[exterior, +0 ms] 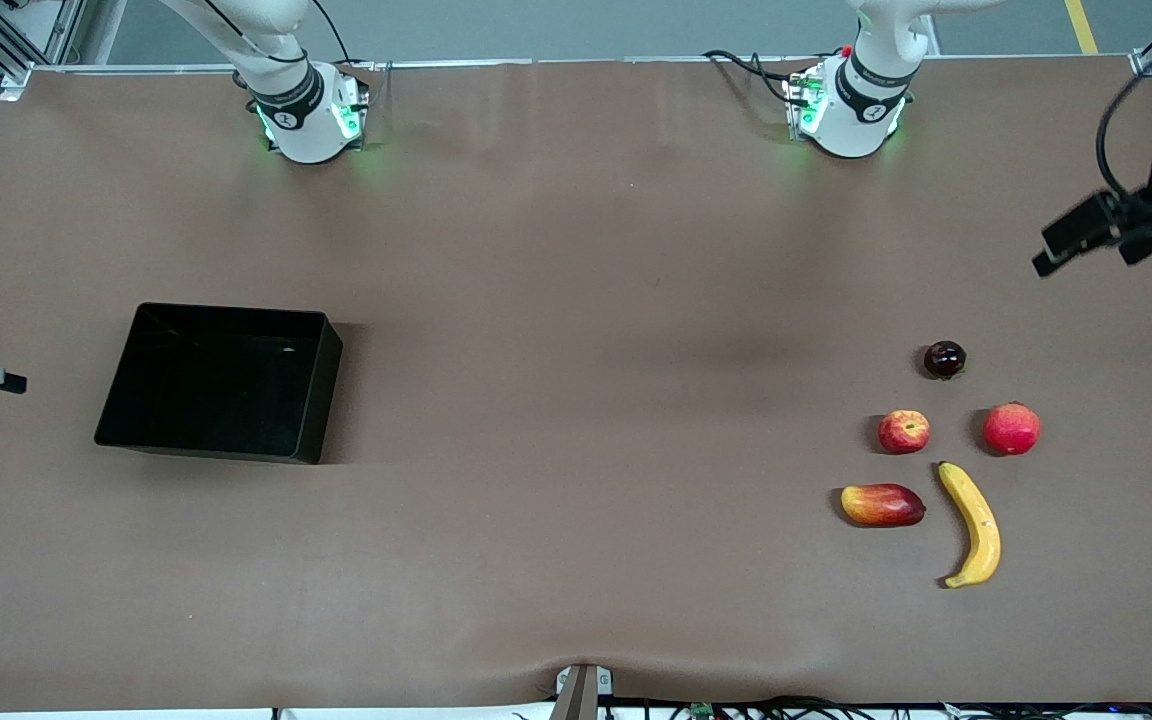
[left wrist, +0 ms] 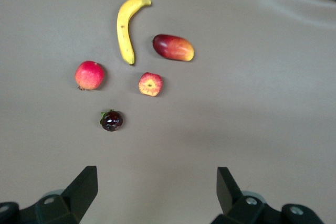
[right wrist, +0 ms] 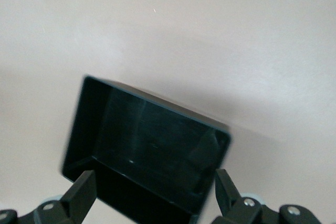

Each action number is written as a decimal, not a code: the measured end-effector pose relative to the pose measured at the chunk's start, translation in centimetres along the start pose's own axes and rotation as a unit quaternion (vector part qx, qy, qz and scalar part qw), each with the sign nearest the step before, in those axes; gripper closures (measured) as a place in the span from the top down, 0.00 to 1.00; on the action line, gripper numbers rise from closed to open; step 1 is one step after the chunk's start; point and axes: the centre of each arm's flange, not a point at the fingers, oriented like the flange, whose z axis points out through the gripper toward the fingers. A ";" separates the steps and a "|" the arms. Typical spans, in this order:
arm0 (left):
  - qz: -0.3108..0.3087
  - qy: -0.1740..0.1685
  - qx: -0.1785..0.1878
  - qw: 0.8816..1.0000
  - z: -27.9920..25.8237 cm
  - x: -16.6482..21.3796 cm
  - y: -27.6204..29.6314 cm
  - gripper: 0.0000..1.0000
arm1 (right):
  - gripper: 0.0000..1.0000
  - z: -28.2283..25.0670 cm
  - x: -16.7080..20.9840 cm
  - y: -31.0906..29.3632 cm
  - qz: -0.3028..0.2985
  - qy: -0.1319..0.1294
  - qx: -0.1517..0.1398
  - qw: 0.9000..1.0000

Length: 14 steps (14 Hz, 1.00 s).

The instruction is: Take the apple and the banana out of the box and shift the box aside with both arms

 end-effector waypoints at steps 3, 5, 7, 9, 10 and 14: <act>0.011 -0.020 0.016 1.000 3.0 1.8 -0.3 1.00 | 1.00 -2.8 1.9 -8.9 0.056 -0.016 -0.053 0.997; 0.028 -0.025 0.026 0.999 2.0 0.7 1.2 1.00 | 1.00 -4.6 1.8 -14.4 0.087 -0.032 -0.102 0.990; 0.035 -0.019 0.030 0.999 0.4 -0.4 1.9 1.00 | 1.00 -6.4 1.2 -19.6 0.079 -0.034 -0.135 0.987; 0.035 -0.011 0.029 0.999 -0.5 -0.7 1.9 1.00 | 1.00 -7.4 0.2 -21.9 0.063 -0.046 -0.143 0.987; 0.035 -0.009 0.029 0.999 -0.6 -0.7 1.9 1.00 | 1.00 -7.9 -0.3 -22.0 0.055 -0.047 -0.144 0.987; 0.039 0.004 0.027 0.999 -0.7 -0.4 2.2 1.00 | 1.00 -8.4 -2.5 -21.6 0.046 -0.016 -0.149 0.988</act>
